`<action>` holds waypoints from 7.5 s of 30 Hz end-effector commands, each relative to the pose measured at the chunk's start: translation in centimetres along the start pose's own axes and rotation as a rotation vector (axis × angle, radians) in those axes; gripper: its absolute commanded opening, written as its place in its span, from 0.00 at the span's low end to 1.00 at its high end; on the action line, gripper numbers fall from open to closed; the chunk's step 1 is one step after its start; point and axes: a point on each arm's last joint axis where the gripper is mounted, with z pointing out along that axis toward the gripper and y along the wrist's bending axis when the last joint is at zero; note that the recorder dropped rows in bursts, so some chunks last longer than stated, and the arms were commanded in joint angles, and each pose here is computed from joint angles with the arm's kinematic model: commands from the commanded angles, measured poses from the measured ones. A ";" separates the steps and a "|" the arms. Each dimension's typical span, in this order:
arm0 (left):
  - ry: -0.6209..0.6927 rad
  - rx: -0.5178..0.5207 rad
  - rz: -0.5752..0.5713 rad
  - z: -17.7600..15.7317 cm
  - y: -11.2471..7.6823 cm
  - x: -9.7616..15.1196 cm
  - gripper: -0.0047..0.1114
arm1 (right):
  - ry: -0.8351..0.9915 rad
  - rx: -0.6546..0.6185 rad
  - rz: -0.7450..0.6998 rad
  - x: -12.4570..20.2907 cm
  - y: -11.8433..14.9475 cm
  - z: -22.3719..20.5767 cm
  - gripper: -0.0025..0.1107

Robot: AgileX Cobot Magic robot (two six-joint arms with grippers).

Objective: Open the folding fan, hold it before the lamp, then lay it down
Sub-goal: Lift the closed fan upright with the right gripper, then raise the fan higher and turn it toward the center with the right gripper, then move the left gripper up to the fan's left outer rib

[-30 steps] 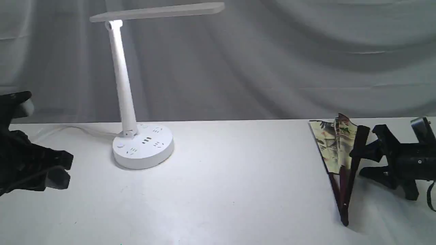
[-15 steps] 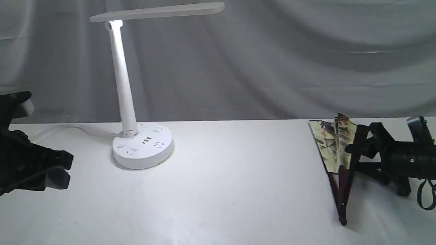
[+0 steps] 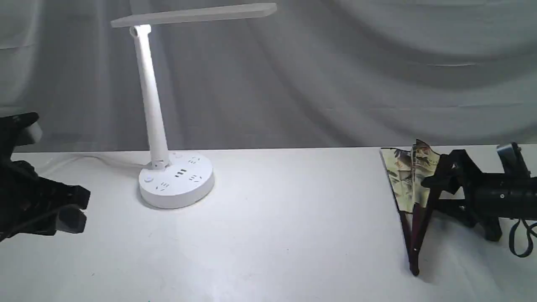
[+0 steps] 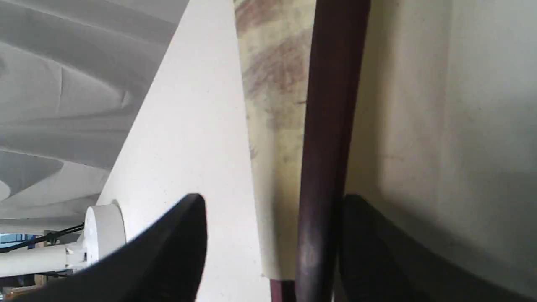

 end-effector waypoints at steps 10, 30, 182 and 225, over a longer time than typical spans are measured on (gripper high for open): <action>-0.013 -0.001 -0.004 0.0 0.1 -0.2 0.39 | 0.077 -0.034 0.064 1.4 -1.6 1.2 0.45; -0.017 -0.002 0.014 0.0 0.1 -0.3 0.39 | 0.111 0.169 0.010 1.2 -1.4 -0.2 0.39; -0.791 0.159 0.253 3.2 -13.9 4.3 0.20 | 0.319 -0.320 -0.338 8.8 9.1 -8.5 0.02; -0.326 1.020 -0.526 16.8 -12.0 2.9 0.45 | 0.385 -0.422 -0.478 12.5 12.2 -5.5 0.02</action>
